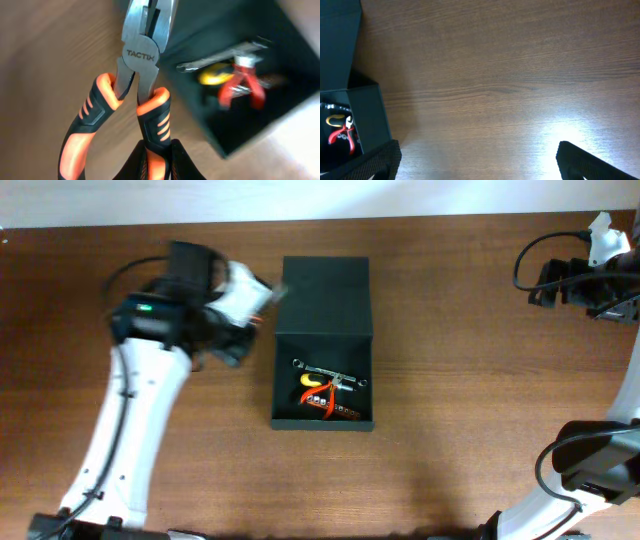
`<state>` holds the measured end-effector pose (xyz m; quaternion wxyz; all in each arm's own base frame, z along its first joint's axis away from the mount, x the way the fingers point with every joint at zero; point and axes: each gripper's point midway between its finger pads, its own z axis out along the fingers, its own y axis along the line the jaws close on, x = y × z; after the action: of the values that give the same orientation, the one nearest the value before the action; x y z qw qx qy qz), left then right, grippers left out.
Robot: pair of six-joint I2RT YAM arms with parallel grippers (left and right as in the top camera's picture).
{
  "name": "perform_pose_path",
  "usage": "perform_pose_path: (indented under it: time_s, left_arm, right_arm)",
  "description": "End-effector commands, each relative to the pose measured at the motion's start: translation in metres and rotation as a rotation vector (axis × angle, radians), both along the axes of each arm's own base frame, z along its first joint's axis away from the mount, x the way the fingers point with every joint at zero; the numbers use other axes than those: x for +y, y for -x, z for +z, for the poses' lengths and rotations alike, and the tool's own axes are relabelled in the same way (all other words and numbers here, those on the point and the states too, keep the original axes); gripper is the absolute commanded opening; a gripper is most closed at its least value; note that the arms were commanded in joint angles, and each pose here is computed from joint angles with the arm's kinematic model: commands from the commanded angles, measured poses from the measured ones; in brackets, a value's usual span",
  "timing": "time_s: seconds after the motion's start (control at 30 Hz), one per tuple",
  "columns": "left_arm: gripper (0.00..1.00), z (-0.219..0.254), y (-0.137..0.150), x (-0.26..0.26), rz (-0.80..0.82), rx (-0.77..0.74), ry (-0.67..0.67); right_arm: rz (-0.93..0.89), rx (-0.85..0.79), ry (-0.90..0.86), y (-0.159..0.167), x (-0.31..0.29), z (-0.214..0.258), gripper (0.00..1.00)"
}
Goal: Pack container
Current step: 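Carry the orange-black pliers into the box with the left gripper and release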
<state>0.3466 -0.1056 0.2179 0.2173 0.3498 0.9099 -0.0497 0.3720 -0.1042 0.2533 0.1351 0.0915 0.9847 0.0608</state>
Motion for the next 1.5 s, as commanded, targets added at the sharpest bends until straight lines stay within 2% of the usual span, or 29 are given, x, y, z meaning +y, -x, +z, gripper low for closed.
perform_pose_path:
  time_s: [0.0, 0.17, 0.5, 0.77, 0.8, 0.83, 0.87, 0.9, 0.93, 0.97, 1.0, 1.17, 1.3, 1.33, 1.37, 1.43, 1.47]
  left_arm:
    - [0.02, -0.001, 0.021, -0.057, -0.399, -0.048, -0.034]
    - [0.02, -0.027, 0.033, -0.087, -0.544, 0.006, -0.064]
    - [0.02, -0.12, 0.031, -0.092, -0.559, 0.266, -0.111]
    - [0.02, -0.168, 0.034, -0.091, -0.559, 0.393, -0.131]
    - [0.07, -0.171, 0.034, -0.091, -0.558, 0.403, -0.133]
    - [0.27, -0.173, 0.035, -0.09, -0.554, 0.411, -0.135]
    - [0.55, -0.173, 0.036, -0.09, -0.547, 0.419, -0.136]
    - [0.73, -0.173, 0.036, -0.088, -0.538, 0.423, -0.141]
    - [0.76, -0.171, 0.036, -0.087, -0.534, 0.421, -0.146]
    - [0.84, -0.169, 0.035, -0.087, -0.525, 0.42, -0.147]
    - [0.98, -0.165, 0.034, -0.088, -0.507, 0.416, -0.144]
    - [0.99, -0.12, 0.014, -0.086, -0.399, 0.337, -0.164]
    - [0.99, -0.066, -0.002, -0.086, -0.335, 0.254, -0.123]
    - [0.99, -0.052, -0.004, -0.085, -0.33, 0.234, -0.108]
    - [0.99, -0.042, -0.006, -0.083, -0.323, 0.216, -0.094]
    - [0.97, -0.026, -0.012, -0.079, -0.303, 0.18, -0.061]
    - [0.91, -0.021, -0.015, -0.076, -0.293, 0.169, -0.046]
  right_arm:
    - [-0.002, -0.03, -0.012, 0.004, 0.006, 0.011, 0.99]
    - [-0.002, -0.029, -0.012, 0.004, 0.006, 0.011, 0.99]
    - [-0.002, -0.027, -0.013, 0.005, 0.006, 0.011, 0.99]
    - [0.0, -0.029, -0.02, 0.004, 0.007, 0.011, 0.99]
    - [0.001, -0.029, -0.02, 0.004, 0.007, 0.011, 0.99]
    - [0.0, -0.029, -0.02, 0.004, 0.007, 0.011, 0.99]
    - [0.001, -0.029, -0.02, 0.004, 0.007, 0.011, 0.99]
    - [0.0, -0.029, -0.02, 0.004, 0.007, 0.011, 0.99]
    - [0.001, -0.029, -0.02, 0.004, 0.007, 0.011, 0.99]
    - [0.0, -0.029, -0.021, 0.004, 0.007, 0.011, 0.99]
    - [0.002, -0.031, -0.023, 0.004, 0.008, 0.011, 0.99]
    - [0.018, -0.056, -0.081, 0.0, 0.018, 0.014, 0.99]
    - [0.019, -0.058, -0.088, 0.0, 0.019, 0.014, 1.0]
    - [0.022, -0.061, -0.099, 0.0, 0.021, 0.015, 0.96]
    - [0.027, -0.066, -0.118, -0.001, 0.024, 0.016, 0.88]
    - [0.039, -0.072, -0.155, -0.002, 0.032, 0.017, 0.61]
    - [0.044, -0.069, -0.163, -0.002, 0.035, 0.016, 0.45]
